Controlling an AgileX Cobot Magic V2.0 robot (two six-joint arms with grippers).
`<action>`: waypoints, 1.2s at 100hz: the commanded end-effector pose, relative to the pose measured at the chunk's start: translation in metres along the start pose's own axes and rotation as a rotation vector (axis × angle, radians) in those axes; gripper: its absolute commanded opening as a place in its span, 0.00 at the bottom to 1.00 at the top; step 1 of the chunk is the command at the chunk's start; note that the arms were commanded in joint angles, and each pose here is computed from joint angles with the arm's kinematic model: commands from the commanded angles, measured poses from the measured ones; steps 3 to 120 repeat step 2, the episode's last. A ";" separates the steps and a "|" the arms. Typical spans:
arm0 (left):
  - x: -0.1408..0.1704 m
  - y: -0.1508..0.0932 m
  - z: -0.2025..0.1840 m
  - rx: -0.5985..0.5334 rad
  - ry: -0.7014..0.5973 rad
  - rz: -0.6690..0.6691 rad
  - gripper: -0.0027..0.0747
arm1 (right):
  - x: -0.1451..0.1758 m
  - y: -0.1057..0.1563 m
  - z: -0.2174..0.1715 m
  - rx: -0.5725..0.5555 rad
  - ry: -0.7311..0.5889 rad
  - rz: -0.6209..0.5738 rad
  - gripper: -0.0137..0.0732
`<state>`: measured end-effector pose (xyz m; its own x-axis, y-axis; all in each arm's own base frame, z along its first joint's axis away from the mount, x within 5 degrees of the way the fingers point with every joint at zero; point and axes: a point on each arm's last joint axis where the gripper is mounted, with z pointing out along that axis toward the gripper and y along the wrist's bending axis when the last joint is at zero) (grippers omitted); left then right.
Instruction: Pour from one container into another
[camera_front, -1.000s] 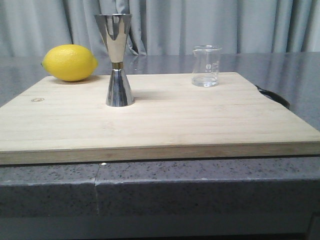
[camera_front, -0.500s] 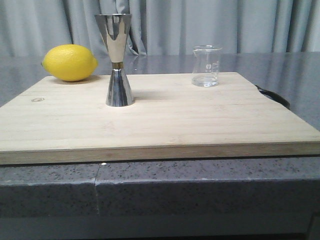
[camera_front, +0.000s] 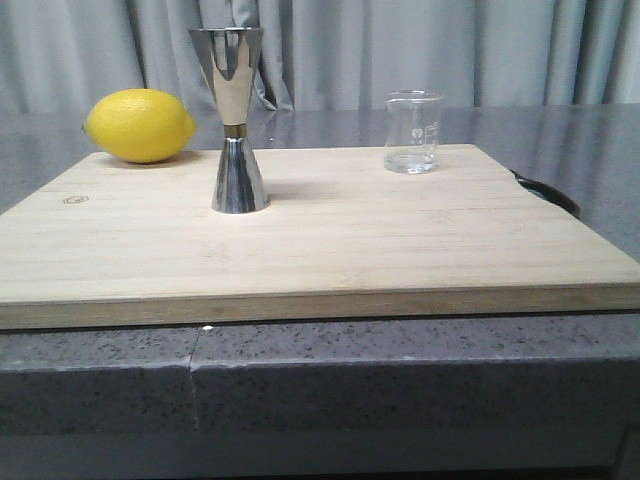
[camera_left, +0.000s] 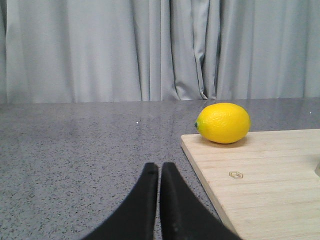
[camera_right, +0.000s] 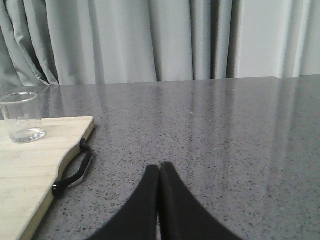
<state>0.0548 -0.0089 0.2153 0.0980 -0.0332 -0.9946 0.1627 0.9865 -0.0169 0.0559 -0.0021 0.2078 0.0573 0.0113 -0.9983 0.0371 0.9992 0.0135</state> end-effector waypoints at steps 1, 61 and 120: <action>-0.003 0.001 -0.002 -0.008 -0.085 -0.016 0.01 | 0.001 0.000 -0.001 0.005 -0.067 -0.007 0.08; -0.003 0.001 -0.002 -0.008 -0.085 -0.016 0.01 | 0.001 0.000 -0.001 0.005 -0.067 -0.007 0.08; -0.003 0.001 -0.002 -0.008 -0.085 -0.016 0.01 | 0.001 0.000 -0.001 0.005 -0.067 -0.007 0.08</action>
